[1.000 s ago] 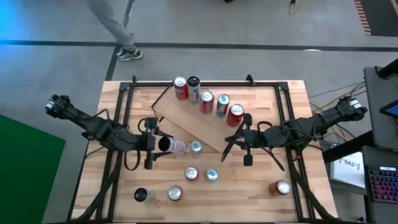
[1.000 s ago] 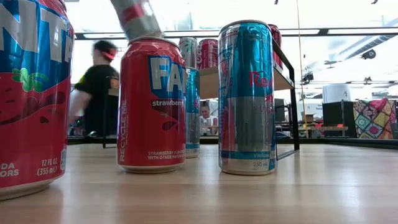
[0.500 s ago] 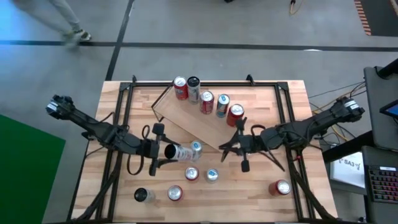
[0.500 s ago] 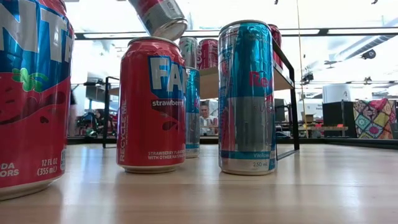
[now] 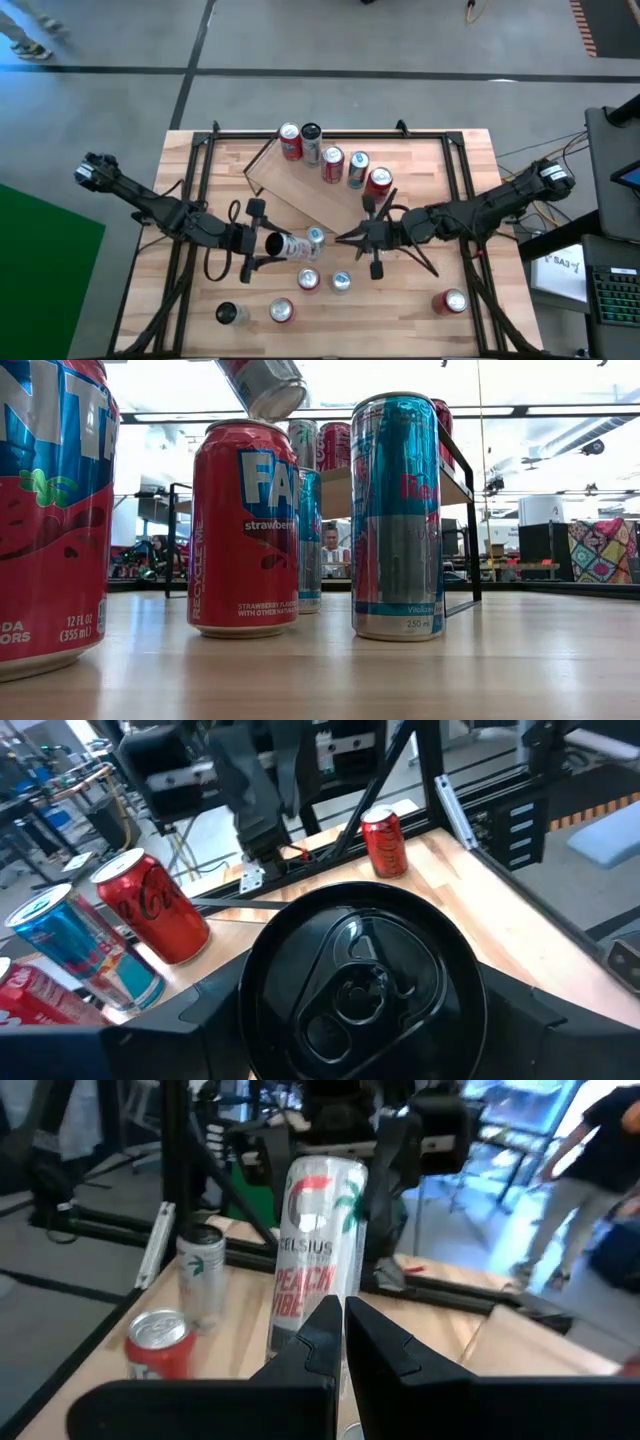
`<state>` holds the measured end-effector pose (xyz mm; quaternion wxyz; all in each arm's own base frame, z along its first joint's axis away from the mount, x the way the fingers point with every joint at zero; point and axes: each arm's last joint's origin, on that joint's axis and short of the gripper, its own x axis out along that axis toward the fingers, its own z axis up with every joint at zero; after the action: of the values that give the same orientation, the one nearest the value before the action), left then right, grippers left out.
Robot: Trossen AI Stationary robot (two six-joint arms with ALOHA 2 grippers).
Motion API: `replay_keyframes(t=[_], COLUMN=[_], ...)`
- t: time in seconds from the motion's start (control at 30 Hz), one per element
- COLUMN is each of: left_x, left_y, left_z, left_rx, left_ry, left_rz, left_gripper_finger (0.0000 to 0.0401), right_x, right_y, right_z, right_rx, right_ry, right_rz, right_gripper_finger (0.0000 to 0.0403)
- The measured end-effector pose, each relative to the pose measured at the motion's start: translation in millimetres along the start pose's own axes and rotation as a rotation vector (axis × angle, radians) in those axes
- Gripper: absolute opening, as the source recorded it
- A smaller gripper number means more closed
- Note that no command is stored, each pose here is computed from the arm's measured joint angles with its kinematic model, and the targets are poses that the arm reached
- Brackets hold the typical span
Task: Place canned beverage on shelf
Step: Put the white/pink soda can on the shelf, align with the other white pink soda can
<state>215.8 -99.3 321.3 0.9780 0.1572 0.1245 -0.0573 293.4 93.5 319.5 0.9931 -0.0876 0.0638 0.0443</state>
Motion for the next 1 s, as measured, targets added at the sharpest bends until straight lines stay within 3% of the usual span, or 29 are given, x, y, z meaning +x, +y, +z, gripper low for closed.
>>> replay_keyframes(t=[0.17,0.43,0.53,0.87,1.0], left_x=[2.8,11.4,12.2,7.2,8.2], left_y=[-2.3,-7.5,-8.5,-5.8,-6.0], left_z=[1.1,0.2,1.6,15.1,17.5], left_rx=[-0.002,0.007,0.009,0.032,0.069], left_ry=[-0.02,-0.03,-0.05,-0.117,-0.113], left_rz=[-0.035,-0.081,-0.109,-0.15,-0.155], left_gripper_finger=[0.0251,0.0251,0.0251,0.0251,0.0252], right_x=[13.7,36.0,39.6,51.1,62.6], right_y=[-4.2,-1.0,-1.4,-7.1,-8.7], right_z=[0.0,4.0,11.4,43.0,42.5], right_rx=[0.043,0.053,0.059,0.136,0.156], right_ry=[0.01,0.067,0.117,0.221,0.288], right_rz=[0.15,0.172,0.176,0.264,0.257], right_gripper_finger=[0.0009,0.003,0.0069,0.0278,0.0337])
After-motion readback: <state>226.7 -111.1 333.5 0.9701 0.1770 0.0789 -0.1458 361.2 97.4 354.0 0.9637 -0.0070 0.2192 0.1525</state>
